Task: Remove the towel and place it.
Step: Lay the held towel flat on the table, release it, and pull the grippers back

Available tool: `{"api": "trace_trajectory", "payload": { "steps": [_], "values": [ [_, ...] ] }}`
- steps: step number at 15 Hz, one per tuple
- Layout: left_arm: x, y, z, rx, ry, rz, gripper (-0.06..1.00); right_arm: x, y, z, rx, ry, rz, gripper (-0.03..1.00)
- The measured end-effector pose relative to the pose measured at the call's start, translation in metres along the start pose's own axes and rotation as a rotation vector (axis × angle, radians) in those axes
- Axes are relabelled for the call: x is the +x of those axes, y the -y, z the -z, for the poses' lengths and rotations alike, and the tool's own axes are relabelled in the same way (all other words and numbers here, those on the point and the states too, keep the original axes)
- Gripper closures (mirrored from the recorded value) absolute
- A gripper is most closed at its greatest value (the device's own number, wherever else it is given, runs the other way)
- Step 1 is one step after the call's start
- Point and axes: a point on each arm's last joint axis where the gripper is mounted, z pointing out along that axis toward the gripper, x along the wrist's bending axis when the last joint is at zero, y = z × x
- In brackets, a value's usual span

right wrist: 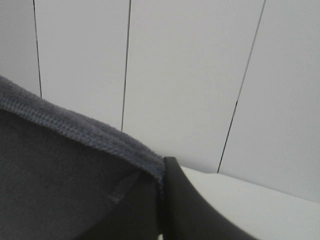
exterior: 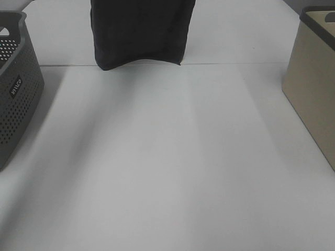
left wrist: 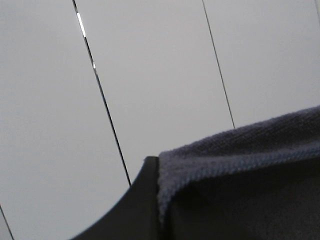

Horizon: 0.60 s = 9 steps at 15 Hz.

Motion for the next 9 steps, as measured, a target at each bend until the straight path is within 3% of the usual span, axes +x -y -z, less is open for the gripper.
{"api": "trace_trajectory", "payload": {
  "steps": [4,5,8,9],
  "values": [
    [-0.002,0.021,0.001,0.205,-0.015,0.034,0.94,0.005,0.017,-0.001,0.164,-0.047,-0.005,0.95],
    [-0.009,0.026,0.012,0.420,0.006,0.043,0.94,0.008,0.026,0.007,0.317,-0.089,-0.022,0.95],
    [-0.015,0.025,0.044,0.797,0.083,0.093,0.94,0.014,0.023,0.038,0.548,-0.172,-0.072,0.95],
    [-0.017,0.021,0.057,0.906,0.116,0.122,0.94,0.016,0.015,0.051,0.580,-0.191,-0.106,0.95]
  ]
}}
